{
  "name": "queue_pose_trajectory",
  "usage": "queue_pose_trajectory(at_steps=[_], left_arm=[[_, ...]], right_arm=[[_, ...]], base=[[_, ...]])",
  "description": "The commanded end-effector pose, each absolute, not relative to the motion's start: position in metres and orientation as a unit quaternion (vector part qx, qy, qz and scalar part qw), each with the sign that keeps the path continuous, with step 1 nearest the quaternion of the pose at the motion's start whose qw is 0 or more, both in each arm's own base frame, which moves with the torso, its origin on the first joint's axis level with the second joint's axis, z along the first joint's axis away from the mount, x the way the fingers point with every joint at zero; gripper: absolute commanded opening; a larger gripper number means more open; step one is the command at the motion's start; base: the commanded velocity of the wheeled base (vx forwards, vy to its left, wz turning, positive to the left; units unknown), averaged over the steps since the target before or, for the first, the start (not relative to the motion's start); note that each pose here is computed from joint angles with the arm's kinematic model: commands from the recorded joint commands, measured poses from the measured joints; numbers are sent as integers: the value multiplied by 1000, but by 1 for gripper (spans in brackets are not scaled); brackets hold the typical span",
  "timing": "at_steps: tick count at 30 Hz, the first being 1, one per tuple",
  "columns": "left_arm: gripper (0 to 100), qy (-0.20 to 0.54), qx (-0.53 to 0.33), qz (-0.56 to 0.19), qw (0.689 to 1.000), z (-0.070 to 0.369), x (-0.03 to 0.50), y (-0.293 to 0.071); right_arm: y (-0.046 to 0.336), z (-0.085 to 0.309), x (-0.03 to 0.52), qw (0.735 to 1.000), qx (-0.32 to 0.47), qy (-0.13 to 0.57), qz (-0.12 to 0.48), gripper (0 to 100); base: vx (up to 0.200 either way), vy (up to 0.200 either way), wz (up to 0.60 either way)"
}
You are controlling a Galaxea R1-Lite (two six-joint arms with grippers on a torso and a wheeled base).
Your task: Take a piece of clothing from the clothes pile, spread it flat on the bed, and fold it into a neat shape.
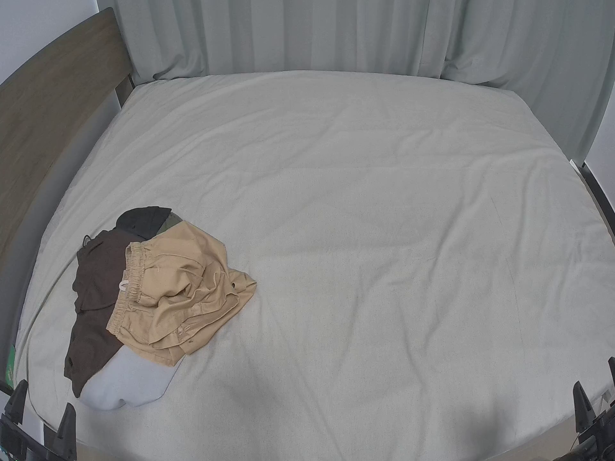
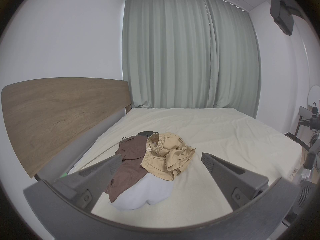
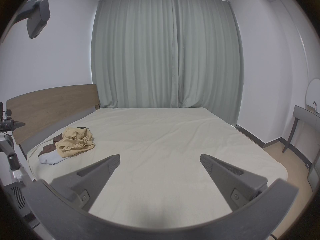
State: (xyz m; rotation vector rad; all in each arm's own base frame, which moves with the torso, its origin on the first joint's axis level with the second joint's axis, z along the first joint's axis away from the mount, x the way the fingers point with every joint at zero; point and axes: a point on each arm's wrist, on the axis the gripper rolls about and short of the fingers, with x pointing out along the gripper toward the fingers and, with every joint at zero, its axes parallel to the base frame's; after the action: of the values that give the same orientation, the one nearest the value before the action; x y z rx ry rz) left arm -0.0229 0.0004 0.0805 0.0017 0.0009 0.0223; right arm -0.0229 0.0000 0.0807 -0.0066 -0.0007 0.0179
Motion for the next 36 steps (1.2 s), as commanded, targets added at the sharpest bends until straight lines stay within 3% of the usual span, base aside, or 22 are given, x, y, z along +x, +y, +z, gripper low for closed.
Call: queue_pose_trajectory(at_steps=[1,31,34,36], left_arm=[[100,2,1,12,1000,75,-23,0],[100,-3,2,10,1000,76,-23,0],[100,-32,-1,8,999,84,-24,0],[100,-91,0,8,996,103,-25,0]], right_arm=[[0,75,-23,1000,-4,0,8,100],[0,75,-23,1000,-3,0,8,100],[0,75,-23,1000,-3,0,8,100],[0,75,-23,1000,-3,0,8,100]], base=[[0,0,0],[0,0,0],[0,0,0],[0,0,0]])
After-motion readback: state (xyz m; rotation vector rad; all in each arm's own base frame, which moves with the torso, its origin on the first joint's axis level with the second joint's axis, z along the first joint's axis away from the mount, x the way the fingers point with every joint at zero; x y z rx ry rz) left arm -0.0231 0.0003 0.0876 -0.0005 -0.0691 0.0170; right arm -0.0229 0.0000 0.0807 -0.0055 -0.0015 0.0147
